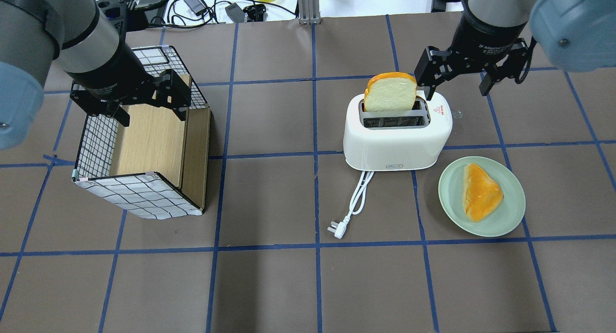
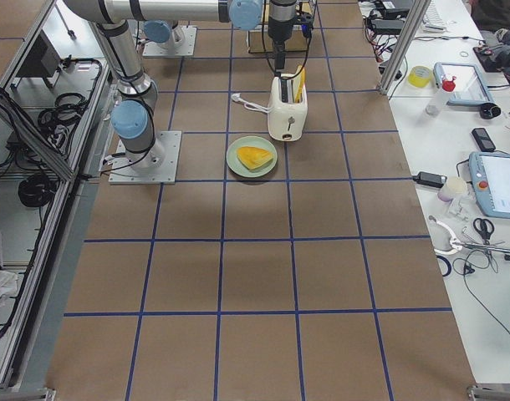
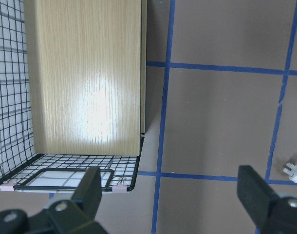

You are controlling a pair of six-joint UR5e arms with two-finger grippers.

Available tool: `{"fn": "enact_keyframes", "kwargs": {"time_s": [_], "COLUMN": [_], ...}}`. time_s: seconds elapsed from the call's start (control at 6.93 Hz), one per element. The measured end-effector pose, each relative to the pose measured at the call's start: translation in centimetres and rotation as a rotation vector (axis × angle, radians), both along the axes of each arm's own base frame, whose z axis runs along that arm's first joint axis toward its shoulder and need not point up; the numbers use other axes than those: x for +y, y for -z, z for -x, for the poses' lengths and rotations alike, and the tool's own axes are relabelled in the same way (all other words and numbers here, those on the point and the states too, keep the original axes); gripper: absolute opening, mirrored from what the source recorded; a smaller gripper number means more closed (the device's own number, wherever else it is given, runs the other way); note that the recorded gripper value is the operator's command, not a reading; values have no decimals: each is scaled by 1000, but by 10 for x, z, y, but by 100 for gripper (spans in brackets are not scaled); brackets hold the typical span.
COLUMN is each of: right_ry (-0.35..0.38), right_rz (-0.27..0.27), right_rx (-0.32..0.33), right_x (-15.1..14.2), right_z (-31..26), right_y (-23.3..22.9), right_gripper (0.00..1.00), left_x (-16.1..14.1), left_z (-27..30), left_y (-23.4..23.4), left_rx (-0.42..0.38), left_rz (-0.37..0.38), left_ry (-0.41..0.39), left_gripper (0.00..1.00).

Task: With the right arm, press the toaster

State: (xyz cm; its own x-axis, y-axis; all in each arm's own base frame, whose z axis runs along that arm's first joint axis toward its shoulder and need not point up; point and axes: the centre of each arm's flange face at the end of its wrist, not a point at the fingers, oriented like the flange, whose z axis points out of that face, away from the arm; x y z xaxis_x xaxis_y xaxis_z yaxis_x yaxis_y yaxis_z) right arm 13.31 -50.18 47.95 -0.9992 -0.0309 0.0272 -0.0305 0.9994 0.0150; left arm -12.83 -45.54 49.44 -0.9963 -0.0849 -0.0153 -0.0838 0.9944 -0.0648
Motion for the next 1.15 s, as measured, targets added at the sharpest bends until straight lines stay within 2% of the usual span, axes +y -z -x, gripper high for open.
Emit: {"fn": "enact_keyframes", "kwargs": {"time_s": [0.72, 0.87, 1.01, 1.15], "right_ry": [-3, -27, -64, -85], "right_rz": [-1, 0, -3, -10], "right_rx": [3, 4, -2, -12], "right_x": [-1, -4, -11, -20], "right_z": [2, 11, 30, 59], "right_y": [0, 1, 3, 8], "right_gripper": [100, 100, 96, 83], "left_x": [0, 0, 0, 0], "left_z": [0, 0, 0, 0], "left_y": [0, 0, 0, 0], "left_rx": [0, 0, 0, 0], "left_rz": [0, 0, 0, 0], "left_ry": [0, 0, 0, 0], "left_gripper": [100, 100, 100, 100]}}
